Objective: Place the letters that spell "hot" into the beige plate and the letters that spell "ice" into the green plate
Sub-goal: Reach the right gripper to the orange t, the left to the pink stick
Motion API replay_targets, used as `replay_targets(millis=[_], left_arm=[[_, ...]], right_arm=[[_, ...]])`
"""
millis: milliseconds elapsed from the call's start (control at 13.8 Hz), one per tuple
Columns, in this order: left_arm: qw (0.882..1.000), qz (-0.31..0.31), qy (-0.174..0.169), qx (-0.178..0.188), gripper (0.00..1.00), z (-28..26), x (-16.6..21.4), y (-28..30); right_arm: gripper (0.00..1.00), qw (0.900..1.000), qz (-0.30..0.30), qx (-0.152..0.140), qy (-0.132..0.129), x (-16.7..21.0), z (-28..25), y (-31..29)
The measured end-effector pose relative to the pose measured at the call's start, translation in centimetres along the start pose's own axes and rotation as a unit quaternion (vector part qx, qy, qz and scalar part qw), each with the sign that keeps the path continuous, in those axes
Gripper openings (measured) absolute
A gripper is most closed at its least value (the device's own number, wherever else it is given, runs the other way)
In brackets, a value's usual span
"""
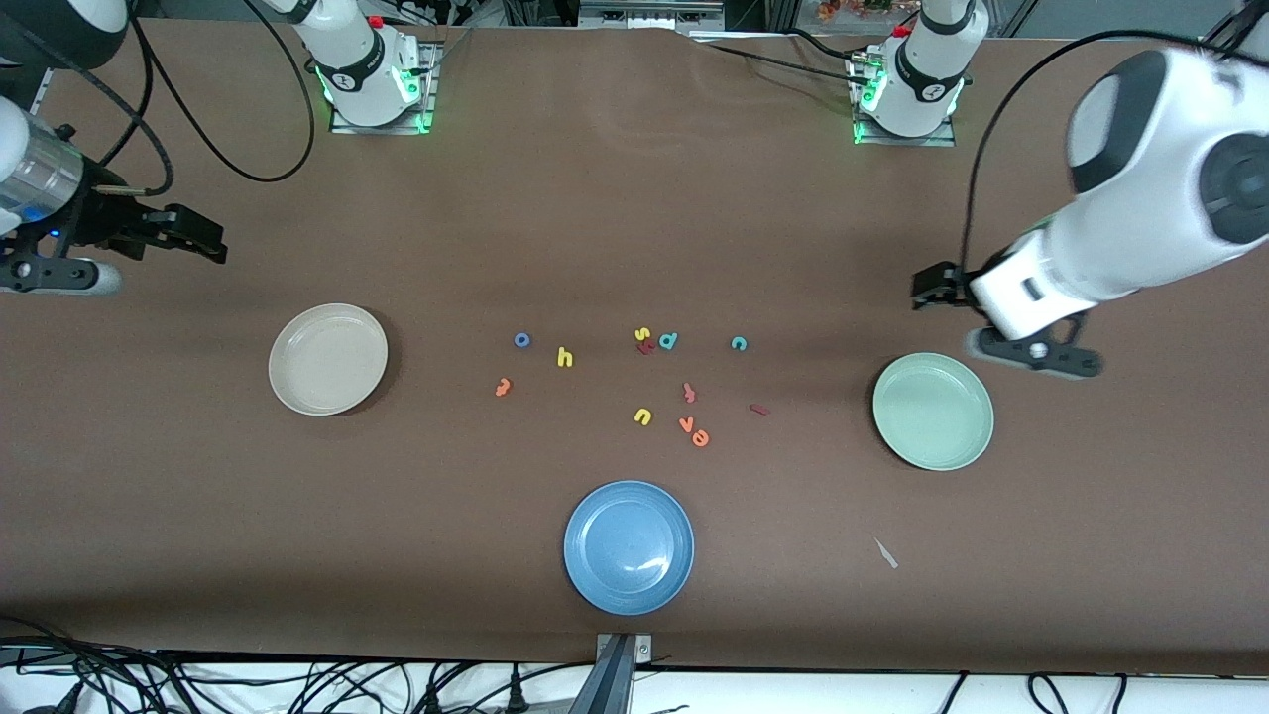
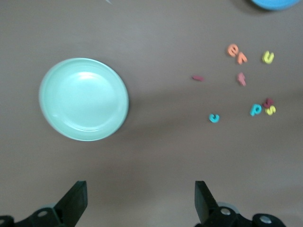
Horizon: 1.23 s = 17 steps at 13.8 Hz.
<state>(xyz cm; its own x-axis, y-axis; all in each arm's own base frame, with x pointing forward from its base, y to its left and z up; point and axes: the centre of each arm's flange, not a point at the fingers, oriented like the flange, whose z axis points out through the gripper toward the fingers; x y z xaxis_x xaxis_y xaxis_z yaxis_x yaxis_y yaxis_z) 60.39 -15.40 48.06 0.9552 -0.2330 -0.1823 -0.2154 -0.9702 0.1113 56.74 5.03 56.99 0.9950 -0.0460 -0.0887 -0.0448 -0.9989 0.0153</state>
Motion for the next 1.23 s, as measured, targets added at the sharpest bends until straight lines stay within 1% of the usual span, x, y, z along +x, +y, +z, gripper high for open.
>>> replay_targets(millis=[217, 289, 506, 651, 796, 868, 1085, 1229], left_arm=[[0.999, 0.034, -0.041, 0.002, 1.0, 5.3, 1.7, 4.1], [0.998, 0.044, -0.048, 0.003, 1.0, 7.2, 2.5, 5.2], [0.996, 0.081, -0.048, -0.001, 1.0, 12.0, 4.7, 6.8], [0.99, 0.138, -0.031, -0.006, 1.0, 14.5, 6.3, 6.8], [0.978, 0.208, -0.019, -0.01, 1.0, 17.3, 7.7, 6.1], [0.971, 0.238, -0.016, -0.011, 1.0, 18.7, 8.3, 5.8], [0.952, 0.306, -0.001, -0.012, 1.0, 21.9, 9.6, 5.8], [0.936, 0.351, 0.011, -0.002, 1.0, 23.5, 10.2, 6.0]], right_arm=[[1.0, 1.0, 0.003, -0.005, -0.009, 0.6, 2.0, -3.4], [1.0, 1.0, 0.006, -0.005, -0.011, 1.2, 3.1, -4.2], [1.0, 0.999, 0.035, -0.01, -0.02, 3.3, 7.8, -7.7], [1.0, 0.998, 0.052, -0.01, -0.02, 4.4, 11.2, -10.6], [1.0, 0.997, 0.08, 0.002, -0.012, 5.7, 14.7, -13.3], [1.0, 0.996, 0.089, 0.004, -0.009, 6.3, 16.6, -14.6], [1.0, 0.994, 0.112, 0.003, -0.001, 7.2, 21.6, -17.8], [1.0, 0.989, 0.147, 0.007, 0.004, 7.6, 24.4, -19.5]])
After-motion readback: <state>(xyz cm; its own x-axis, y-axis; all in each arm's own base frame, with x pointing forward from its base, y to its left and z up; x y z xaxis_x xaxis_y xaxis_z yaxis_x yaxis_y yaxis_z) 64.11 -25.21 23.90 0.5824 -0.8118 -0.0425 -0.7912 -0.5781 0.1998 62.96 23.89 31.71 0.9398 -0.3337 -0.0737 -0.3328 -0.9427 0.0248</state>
